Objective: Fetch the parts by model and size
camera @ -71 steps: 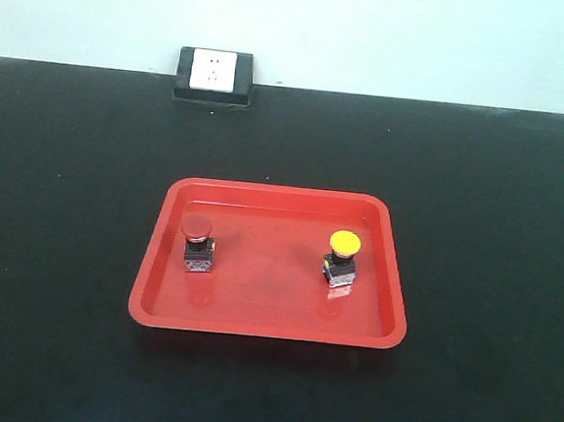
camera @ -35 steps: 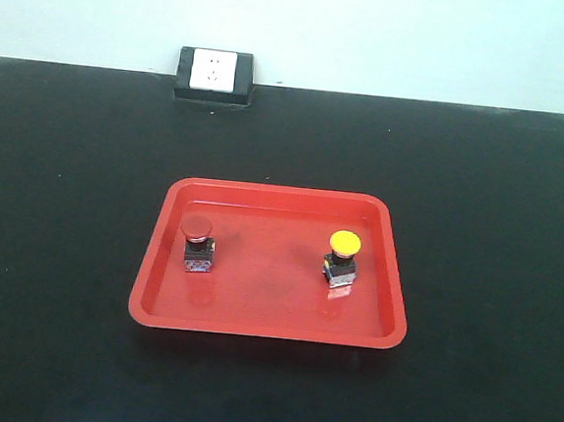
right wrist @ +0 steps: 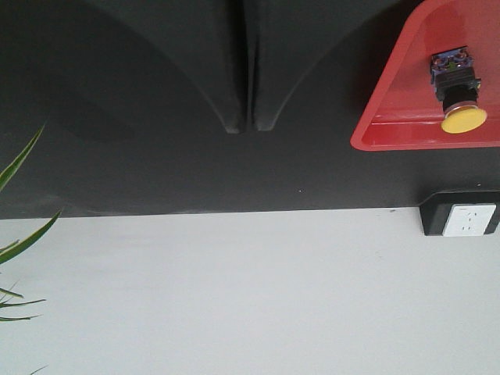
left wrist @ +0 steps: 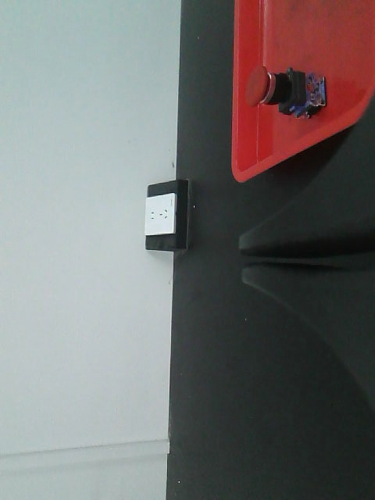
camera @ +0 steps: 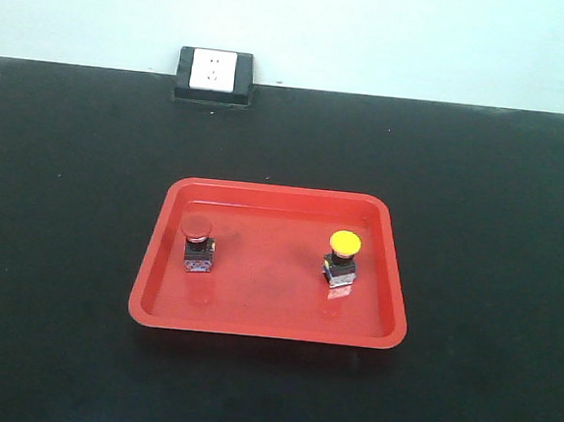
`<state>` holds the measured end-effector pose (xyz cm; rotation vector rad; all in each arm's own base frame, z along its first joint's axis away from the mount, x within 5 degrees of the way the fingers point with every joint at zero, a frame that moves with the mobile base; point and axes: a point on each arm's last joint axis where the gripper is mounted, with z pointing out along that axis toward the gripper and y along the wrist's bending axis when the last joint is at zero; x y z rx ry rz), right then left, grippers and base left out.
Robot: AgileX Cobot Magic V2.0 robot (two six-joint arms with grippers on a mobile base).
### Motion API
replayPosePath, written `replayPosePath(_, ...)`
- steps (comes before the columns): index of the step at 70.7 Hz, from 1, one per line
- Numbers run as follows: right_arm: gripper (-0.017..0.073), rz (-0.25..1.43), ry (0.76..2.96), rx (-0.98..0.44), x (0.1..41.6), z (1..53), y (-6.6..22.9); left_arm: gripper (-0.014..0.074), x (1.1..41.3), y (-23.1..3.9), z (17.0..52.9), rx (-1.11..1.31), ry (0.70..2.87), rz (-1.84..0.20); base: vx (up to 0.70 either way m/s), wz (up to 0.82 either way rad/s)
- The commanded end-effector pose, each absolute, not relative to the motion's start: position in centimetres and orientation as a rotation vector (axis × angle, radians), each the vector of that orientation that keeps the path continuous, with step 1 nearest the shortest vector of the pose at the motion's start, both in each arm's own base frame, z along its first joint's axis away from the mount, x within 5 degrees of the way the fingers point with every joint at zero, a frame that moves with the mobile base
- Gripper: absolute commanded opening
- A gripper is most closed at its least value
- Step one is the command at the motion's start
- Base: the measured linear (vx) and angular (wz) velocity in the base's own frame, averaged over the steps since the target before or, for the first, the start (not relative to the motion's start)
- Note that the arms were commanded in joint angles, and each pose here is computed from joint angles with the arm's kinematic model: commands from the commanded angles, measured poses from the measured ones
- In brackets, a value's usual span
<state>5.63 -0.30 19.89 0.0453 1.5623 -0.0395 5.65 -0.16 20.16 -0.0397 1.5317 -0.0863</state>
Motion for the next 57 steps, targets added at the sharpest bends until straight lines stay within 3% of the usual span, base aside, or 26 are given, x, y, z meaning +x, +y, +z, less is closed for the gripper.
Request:
replayPosePath(1,-0.0010,-0.050,1.482,0.048,5.57,20.43,-0.35,-0.0007,5.68,-0.16,20.67,-0.046,1.467,-0.095,0.00,0.00)
replayPosePath(57,-0.0010,-0.050,1.482,0.048,5.57,20.43,-0.35,-0.0007,5.68,-0.16,20.67,-0.046,1.467,-0.095,0.00,0.00)
